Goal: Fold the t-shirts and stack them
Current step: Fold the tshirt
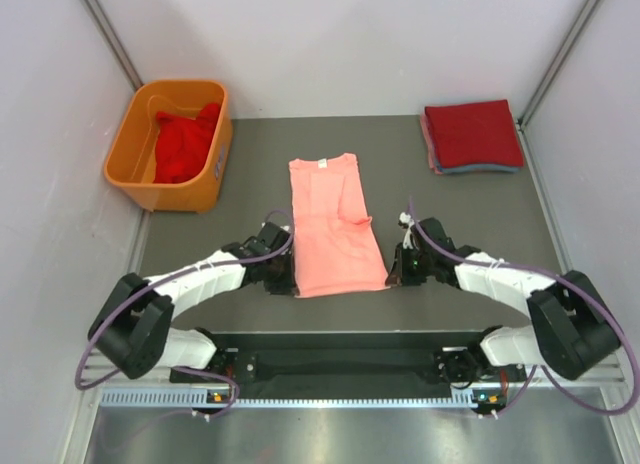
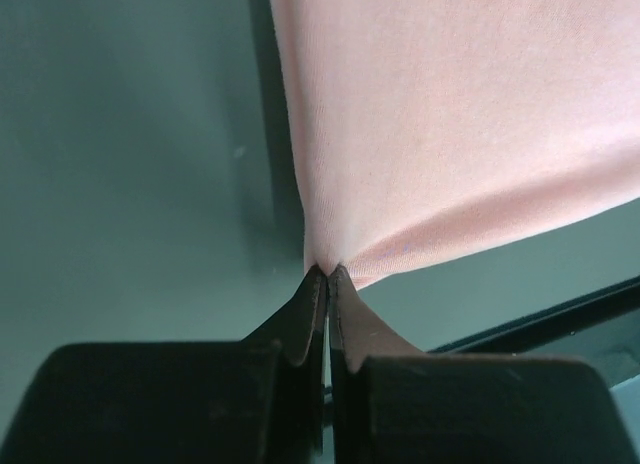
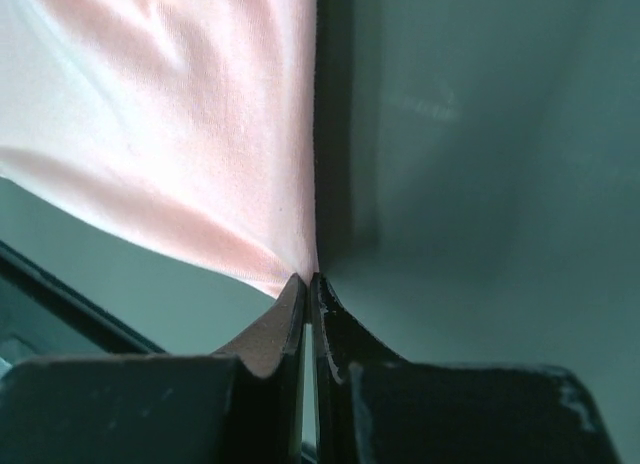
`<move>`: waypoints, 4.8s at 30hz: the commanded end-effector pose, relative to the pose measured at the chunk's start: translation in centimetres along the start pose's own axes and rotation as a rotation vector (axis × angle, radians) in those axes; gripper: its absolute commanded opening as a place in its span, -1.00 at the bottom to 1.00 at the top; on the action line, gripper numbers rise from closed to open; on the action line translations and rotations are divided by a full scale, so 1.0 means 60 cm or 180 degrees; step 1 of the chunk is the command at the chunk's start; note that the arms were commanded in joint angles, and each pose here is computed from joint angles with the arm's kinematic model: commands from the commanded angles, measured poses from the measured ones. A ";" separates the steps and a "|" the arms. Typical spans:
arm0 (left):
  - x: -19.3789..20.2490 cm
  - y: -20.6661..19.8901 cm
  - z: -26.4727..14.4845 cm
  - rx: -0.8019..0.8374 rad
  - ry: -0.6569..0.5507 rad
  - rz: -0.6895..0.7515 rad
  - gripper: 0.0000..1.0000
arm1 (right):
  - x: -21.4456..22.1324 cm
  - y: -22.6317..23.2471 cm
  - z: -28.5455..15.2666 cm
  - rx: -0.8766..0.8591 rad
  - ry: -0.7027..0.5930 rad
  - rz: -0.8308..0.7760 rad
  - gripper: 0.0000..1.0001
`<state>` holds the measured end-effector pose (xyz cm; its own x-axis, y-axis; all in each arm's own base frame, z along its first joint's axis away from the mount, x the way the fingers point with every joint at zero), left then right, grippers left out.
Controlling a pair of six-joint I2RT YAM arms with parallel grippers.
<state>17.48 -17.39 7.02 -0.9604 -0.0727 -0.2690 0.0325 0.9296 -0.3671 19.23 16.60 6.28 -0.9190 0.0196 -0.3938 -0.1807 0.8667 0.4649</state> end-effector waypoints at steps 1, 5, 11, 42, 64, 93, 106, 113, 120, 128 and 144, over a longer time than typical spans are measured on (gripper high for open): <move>0.039 0.028 -0.016 -0.0346 0.0065 -0.0098 -0.96 | 0.030 -0.012 -0.011 0.0274 -0.0081 0.0066 -0.99; 0.050 0.030 -0.029 -0.0589 -0.0010 -0.0123 -0.75 | 0.055 0.007 -0.015 0.0234 -0.0067 0.0072 -0.74; -0.022 0.010 -0.102 -0.0835 -0.0747 -0.0167 -0.53 | 0.025 -0.004 -0.061 0.0764 -0.0246 -0.0018 -0.36; -0.350 -0.013 0.073 -0.1249 -0.1173 -0.0049 -0.43 | -0.270 0.049 0.135 0.0562 -0.0372 -0.0511 -0.71; -0.267 -0.015 0.041 -0.0715 -0.0487 0.0151 -0.24 | -0.272 0.042 0.094 -0.0153 -0.0044 -0.0678 -0.36; -0.283 0.042 0.076 -0.1303 -0.0464 -0.0243 -0.86 | -0.276 -0.021 0.131 0.0379 -0.0223 -0.0331 -0.99; -0.301 -0.013 0.013 -0.0784 -0.0526 -0.0122 -0.27 | -0.303 0.020 0.058 0.0282 -0.0446 -0.0362 -0.51; -0.308 -0.051 -0.039 -0.0351 -0.0729 -0.0041 -0.42 | -0.292 0.094 0.018 -0.0062 -0.0520 -0.0543 -0.67; -0.292 -0.060 0.003 -0.0031 -0.0538 -0.0049 -0.56 | -0.248 0.166 0.057 -0.0651 -0.0246 -0.0660 -0.80; -0.260 0.004 0.085 -0.0574 -0.0235 -0.0180 -0.58 | -0.201 0.156 0.168 -0.0866 0.0200 -0.0595 -0.81; -0.300 -0.012 -0.047 -0.0912 -0.0629 -0.0059 -0.33 | -0.236 0.185 0.083 -0.0837 -0.0030 -0.0646 -0.54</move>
<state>33.92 -16.80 8.95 -0.9287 -0.1507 -0.3389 -0.1126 0.9852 -0.1295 31.52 28.61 7.26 -0.9060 -0.1643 -0.3901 -0.3828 0.7114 0.5894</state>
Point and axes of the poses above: each gripper's point midway between its finger pads, its own z axis out along the fingers, its own y axis along the line the jaws close on, x = y × z, the point moved 5 cm from there along -z, back along the fingers, and after that the axes turned 1 degree about z, right-handed, at the moved point
